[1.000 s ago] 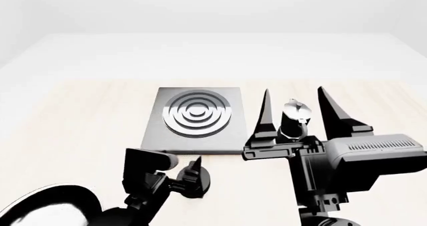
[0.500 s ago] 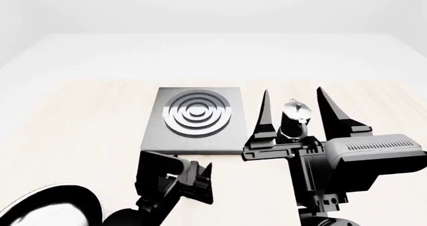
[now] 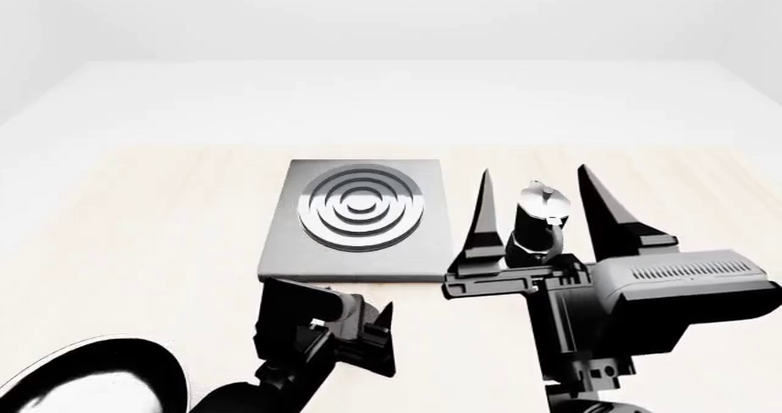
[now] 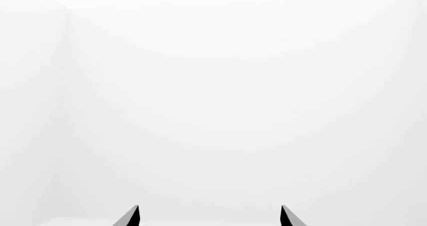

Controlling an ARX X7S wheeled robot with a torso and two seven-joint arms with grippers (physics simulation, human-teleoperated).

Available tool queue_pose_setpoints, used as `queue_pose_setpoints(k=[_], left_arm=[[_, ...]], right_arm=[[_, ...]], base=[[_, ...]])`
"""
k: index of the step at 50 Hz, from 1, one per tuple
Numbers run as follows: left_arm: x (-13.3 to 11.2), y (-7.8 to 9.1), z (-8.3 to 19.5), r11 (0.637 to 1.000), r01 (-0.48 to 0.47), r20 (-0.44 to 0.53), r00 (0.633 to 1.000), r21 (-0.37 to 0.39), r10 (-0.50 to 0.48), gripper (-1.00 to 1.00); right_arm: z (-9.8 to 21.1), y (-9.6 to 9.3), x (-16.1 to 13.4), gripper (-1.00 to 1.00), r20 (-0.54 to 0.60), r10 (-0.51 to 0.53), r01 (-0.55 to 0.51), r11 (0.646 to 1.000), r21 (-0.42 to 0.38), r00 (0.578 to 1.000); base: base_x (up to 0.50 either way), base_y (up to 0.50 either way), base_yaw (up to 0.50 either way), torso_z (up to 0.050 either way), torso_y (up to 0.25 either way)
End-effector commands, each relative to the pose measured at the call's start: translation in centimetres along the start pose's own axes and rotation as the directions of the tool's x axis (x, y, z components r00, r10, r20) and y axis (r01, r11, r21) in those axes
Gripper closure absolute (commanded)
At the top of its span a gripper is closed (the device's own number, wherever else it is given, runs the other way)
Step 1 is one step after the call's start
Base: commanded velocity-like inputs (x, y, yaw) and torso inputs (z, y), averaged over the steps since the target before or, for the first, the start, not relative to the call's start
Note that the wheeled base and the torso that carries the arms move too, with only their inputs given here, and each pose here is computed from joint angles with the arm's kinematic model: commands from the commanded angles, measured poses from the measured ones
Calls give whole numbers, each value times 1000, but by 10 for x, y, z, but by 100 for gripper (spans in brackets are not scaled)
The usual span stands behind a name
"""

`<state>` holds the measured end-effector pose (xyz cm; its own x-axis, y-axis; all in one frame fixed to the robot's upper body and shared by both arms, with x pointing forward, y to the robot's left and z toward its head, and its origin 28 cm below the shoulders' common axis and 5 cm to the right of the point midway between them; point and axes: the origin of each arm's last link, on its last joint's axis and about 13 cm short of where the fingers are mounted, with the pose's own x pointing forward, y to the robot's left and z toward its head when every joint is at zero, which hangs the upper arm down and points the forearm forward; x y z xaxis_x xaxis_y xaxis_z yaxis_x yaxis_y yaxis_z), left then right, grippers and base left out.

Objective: Turn on the stove and put the moka pot on it.

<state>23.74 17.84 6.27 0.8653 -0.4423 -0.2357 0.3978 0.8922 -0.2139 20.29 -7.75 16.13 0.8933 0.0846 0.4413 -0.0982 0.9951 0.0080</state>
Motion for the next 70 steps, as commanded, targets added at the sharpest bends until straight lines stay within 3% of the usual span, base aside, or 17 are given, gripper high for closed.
queue_pose_setpoints(k=[1, 25, 70], left_arm=[[-2, 1, -2, 999, -25, -15, 1000, -23, 24, -100], [3, 7, -11, 997, -56, -51, 997, -61, 53, -100], [5, 6, -28, 995, -78, -105, 992, -64, 71, -100]], right_arm=[[0, -1, 0, -100, -6, -1, 1, 1000, 0, 1000], [0, 0, -1, -100, -13, 5, -5, 1000, 4, 1000], [-10, 2, -5, -100, -21, 12, -12, 1000, 6, 1000]], base=[[0, 0, 0, 0, 0], [0, 0, 0, 0, 0], [0, 0, 0, 0, 0]])
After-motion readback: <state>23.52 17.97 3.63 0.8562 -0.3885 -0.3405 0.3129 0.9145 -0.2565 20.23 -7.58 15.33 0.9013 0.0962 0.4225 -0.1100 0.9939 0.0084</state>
